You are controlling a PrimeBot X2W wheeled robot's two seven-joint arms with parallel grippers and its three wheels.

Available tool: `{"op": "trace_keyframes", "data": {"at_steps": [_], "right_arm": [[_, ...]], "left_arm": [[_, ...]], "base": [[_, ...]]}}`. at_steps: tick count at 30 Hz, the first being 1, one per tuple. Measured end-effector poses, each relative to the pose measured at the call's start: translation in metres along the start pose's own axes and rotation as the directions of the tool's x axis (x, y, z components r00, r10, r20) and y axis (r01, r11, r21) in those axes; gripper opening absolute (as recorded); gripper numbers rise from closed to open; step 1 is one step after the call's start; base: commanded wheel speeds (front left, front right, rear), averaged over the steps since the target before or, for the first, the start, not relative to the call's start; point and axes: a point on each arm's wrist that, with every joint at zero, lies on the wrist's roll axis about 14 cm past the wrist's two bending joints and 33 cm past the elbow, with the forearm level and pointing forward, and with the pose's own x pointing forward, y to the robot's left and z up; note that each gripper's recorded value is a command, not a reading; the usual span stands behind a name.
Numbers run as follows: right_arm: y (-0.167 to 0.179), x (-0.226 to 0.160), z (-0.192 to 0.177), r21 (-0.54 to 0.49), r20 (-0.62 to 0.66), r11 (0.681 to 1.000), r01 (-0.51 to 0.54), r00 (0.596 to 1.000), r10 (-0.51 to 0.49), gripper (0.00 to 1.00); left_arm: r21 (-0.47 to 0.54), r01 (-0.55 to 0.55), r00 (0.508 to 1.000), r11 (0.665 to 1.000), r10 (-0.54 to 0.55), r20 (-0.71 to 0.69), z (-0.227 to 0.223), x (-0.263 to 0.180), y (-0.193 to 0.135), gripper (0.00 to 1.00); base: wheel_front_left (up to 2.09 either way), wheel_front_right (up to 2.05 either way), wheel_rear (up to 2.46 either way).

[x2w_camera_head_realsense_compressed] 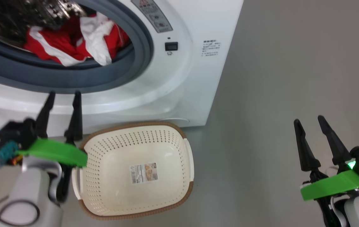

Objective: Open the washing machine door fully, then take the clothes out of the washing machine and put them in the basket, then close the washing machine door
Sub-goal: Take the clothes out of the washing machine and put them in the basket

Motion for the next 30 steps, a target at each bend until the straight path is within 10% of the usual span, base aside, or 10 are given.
{"op": "trace_keyframes", "data": {"at_steps": [30], "right_arm": [[-0.047,0.027,-0.043,0.011,-0.074,0.987,0.157,0.985,-0.156,1.00]], "left_arm": [[0.078,0.123,0.964,0.989,-0.100,-0.245,-0.085,0.160,-0.020,1.00]], "base": [[0.00,0.00,0.00]]}}
